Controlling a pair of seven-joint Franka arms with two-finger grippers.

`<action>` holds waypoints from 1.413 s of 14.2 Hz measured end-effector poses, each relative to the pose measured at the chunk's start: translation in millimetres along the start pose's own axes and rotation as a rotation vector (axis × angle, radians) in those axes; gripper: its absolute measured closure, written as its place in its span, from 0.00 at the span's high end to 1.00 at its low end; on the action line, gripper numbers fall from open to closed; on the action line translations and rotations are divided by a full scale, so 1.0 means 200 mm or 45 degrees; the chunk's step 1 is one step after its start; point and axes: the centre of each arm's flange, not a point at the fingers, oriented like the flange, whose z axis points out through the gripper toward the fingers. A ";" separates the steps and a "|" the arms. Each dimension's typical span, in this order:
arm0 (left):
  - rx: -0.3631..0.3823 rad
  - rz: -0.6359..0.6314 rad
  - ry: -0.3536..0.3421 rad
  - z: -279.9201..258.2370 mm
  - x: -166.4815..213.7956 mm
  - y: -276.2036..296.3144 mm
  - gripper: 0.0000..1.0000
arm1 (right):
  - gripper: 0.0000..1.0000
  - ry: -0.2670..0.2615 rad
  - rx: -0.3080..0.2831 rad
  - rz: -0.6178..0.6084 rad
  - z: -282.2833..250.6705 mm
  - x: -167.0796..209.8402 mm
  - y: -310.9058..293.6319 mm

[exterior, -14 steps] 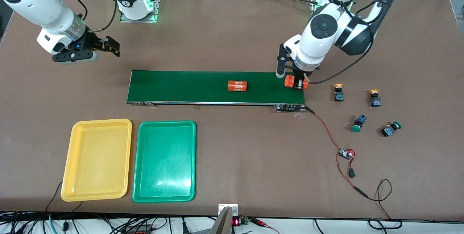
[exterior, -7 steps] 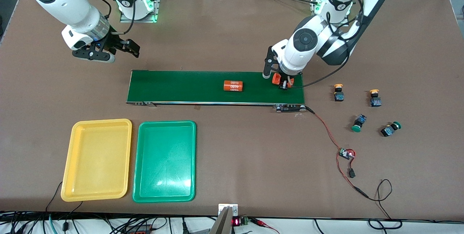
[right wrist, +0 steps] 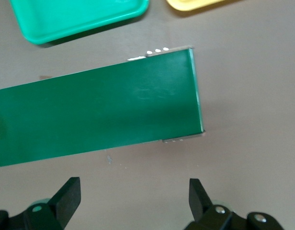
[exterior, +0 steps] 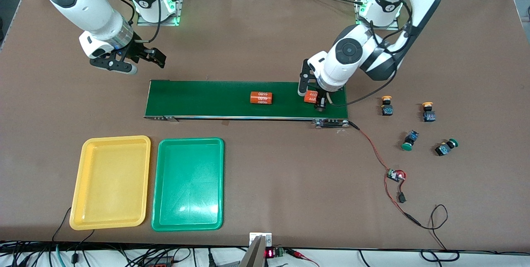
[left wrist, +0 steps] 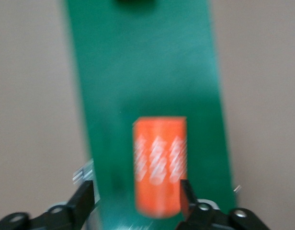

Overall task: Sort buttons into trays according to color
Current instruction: 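Place the second orange cell on the belt with the left gripper, then grasp the green-capped push button with the left gripper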

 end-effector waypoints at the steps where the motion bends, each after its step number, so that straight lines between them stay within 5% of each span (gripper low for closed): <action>1: 0.050 -0.053 -0.020 -0.09 -0.11 -0.07 0.96 | 1.00 0.003 0.000 -0.052 0.01 0.00 -0.02; 7: 0.085 -0.480 -0.128 -0.13 -0.92 -0.26 1.00 | 1.00 0.007 0.001 -0.137 0.02 0.01 -0.03; 12: 0.095 -0.990 -0.108 -0.09 -1.42 -0.35 1.00 | 1.00 0.027 -0.006 -0.204 0.03 0.02 -0.04; 16: -0.032 -1.293 0.013 0.12 -1.70 -0.35 1.00 | 1.00 0.029 -0.006 -0.208 0.02 0.02 -0.04; 20: -0.124 -1.343 0.024 0.37 -1.76 -0.35 1.00 | 1.00 0.029 -0.006 -0.213 0.02 0.02 -0.05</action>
